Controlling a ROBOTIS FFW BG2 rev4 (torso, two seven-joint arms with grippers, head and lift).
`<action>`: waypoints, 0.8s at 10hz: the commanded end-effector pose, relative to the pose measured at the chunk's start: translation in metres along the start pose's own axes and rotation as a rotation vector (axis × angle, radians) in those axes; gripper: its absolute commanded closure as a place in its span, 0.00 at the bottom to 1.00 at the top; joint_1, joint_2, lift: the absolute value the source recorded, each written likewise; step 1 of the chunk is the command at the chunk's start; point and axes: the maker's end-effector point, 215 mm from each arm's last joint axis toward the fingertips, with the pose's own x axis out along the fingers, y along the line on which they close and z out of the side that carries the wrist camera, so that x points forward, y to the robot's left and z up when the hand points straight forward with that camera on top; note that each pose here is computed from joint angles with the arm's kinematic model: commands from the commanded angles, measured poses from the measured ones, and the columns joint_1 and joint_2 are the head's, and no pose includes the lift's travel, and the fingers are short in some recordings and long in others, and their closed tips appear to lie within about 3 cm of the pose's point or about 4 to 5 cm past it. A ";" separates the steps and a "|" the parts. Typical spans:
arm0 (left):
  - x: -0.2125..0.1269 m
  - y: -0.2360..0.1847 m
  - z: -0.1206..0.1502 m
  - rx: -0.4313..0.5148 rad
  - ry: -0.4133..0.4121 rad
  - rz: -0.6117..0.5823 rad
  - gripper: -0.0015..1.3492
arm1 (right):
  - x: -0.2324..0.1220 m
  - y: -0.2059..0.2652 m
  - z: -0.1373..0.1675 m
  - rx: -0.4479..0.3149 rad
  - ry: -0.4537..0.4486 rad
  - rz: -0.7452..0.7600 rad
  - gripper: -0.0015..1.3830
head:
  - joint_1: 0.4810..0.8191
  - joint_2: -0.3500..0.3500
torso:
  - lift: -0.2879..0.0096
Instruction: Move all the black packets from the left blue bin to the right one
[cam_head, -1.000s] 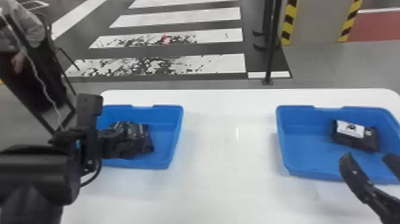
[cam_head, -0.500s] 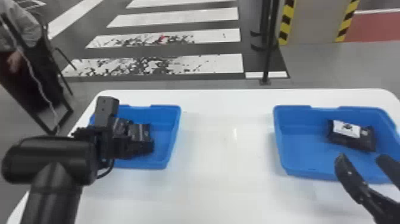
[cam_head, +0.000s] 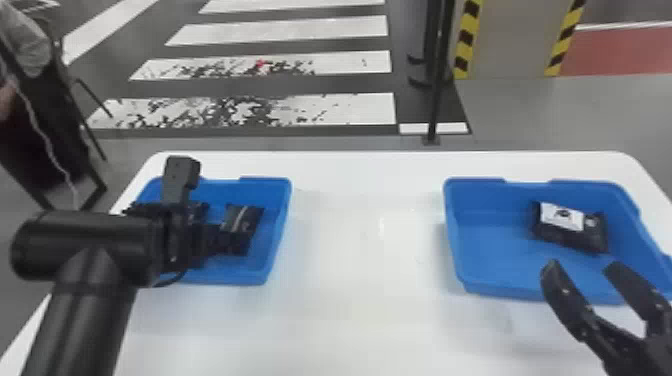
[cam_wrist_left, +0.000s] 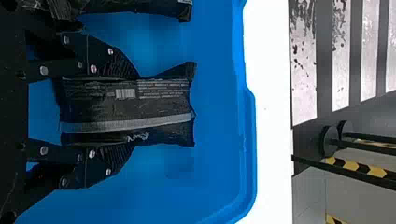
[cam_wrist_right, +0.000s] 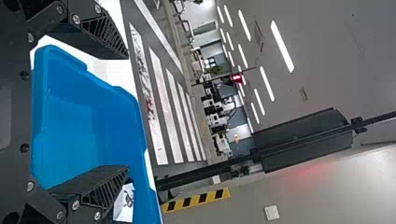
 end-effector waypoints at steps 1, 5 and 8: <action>-0.005 -0.002 0.009 0.022 -0.032 -0.009 0.89 | -0.001 0.000 0.000 0.006 -0.001 -0.002 0.15 | 0.63 0.65 | 0.35; -0.086 -0.041 0.055 0.106 -0.231 -0.052 0.89 | 0.002 0.004 0.001 0.020 -0.007 0.009 0.15 | 0.63 0.63 | 0.35; -0.132 -0.130 0.065 0.169 -0.369 -0.256 0.89 | 0.008 0.028 0.018 0.070 -0.051 0.061 0.15 | 0.63 0.58 | 0.35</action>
